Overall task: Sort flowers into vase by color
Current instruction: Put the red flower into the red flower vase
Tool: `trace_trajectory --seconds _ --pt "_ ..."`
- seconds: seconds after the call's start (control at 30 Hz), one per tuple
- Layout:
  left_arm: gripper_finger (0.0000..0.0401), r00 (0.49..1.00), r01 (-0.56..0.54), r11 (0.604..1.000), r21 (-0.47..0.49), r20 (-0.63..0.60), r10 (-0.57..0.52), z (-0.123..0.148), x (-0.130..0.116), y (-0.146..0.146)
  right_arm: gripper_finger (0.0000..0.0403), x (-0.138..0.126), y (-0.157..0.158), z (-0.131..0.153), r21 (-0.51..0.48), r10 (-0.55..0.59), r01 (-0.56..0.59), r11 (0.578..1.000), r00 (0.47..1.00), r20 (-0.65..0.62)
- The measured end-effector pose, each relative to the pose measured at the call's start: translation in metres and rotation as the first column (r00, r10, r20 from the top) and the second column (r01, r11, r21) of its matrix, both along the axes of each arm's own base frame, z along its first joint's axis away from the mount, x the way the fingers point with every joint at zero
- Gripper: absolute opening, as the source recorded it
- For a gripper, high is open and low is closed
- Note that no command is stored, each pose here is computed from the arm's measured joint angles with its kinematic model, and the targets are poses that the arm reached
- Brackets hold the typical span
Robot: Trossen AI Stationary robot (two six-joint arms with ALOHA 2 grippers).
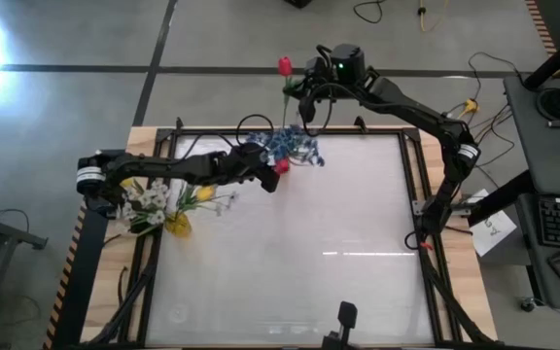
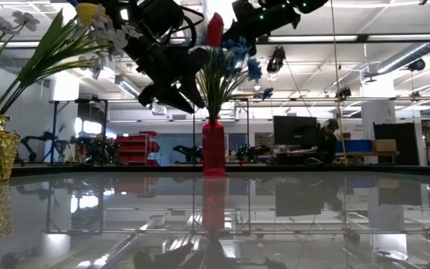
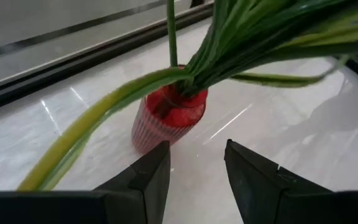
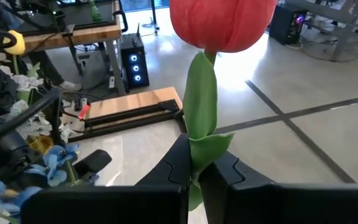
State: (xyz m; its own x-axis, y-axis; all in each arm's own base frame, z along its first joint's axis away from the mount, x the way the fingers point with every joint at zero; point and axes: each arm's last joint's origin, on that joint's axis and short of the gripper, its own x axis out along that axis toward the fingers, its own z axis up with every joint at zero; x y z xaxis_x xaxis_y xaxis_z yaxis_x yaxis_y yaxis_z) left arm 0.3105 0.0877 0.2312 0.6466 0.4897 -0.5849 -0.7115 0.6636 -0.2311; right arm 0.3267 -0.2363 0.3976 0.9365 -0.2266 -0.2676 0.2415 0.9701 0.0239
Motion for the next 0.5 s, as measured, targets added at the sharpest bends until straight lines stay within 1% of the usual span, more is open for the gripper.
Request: trace_trajectory --seconds 0.2,0.37,0.5 --pt "0.0141 1.000 -0.019 1.000 0.002 0.021 0.019 0.002 0.000 0.006 0.0012 0.000 0.000 0.000 -0.020 0.006 -0.006 1.000 1.000 -0.004" --pt "0.0141 0.998 -0.046 0.999 0.005 0.036 0.046 0.003 -0.002 0.014 0.0012 0.000 0.001 0.001 -0.030 0.051 -0.051 0.998 0.999 0.008" --pt "0.0141 0.996 -0.076 0.997 0.005 0.049 0.076 0.003 -0.005 0.023 0.0012 0.001 0.001 0.002 -0.037 0.061 -0.060 0.997 0.998 0.018"
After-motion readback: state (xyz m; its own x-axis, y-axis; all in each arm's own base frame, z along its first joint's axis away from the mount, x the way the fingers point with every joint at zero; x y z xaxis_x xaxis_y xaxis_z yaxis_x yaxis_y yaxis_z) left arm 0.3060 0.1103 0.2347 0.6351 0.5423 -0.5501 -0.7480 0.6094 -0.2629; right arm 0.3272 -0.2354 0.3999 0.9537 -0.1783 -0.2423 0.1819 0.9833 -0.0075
